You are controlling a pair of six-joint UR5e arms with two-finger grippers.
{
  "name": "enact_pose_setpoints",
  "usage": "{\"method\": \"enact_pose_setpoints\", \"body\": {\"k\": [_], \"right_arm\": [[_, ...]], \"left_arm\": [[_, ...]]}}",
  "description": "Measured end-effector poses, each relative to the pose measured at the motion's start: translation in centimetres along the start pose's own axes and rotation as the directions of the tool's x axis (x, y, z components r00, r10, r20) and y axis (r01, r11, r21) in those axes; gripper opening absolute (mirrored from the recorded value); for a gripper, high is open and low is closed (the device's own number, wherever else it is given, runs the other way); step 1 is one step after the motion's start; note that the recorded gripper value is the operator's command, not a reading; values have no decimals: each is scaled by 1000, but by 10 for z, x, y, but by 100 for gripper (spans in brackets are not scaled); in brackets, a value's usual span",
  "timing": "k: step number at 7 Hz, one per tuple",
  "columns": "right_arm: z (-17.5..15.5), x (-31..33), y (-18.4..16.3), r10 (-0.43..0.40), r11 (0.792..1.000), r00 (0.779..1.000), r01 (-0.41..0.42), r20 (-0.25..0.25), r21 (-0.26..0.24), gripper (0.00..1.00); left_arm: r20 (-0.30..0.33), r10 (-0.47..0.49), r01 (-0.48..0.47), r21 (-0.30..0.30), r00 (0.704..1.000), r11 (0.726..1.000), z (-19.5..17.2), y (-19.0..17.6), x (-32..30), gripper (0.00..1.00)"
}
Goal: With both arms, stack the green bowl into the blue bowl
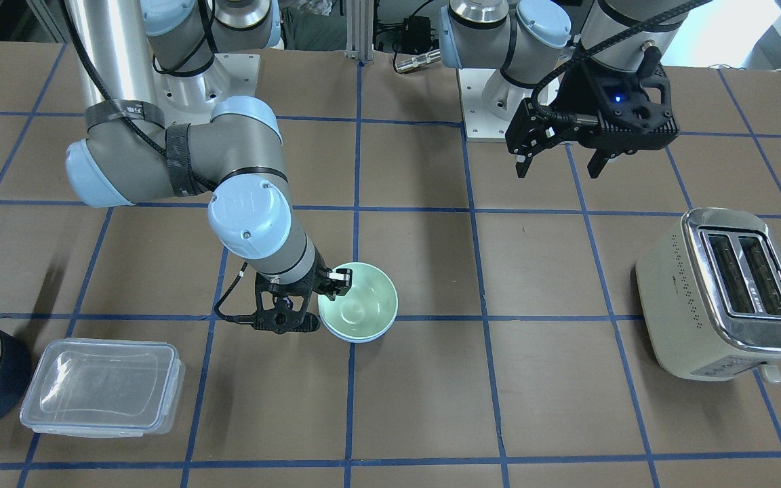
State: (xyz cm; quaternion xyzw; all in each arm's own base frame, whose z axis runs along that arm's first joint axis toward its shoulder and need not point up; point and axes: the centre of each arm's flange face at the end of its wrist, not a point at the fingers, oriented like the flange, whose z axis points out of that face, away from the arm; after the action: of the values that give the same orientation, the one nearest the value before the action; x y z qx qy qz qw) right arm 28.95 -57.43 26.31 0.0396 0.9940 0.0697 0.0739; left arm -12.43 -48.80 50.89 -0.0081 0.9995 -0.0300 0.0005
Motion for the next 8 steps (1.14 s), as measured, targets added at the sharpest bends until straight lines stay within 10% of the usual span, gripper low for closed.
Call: {"method": "enact_pose_setpoints", "body": {"k": [5, 8], "right_arm": [[-177, 22, 38, 0, 995, 1000, 0, 3, 96, 100], [-217, 34, 77, -85, 984, 996, 89, -30, 156, 100]], "left_arm": [[0, 0, 0, 1, 1000, 1000, 0, 0, 0, 100], [0, -1, 1, 0, 1000, 1000, 0, 0, 0, 100]]}}
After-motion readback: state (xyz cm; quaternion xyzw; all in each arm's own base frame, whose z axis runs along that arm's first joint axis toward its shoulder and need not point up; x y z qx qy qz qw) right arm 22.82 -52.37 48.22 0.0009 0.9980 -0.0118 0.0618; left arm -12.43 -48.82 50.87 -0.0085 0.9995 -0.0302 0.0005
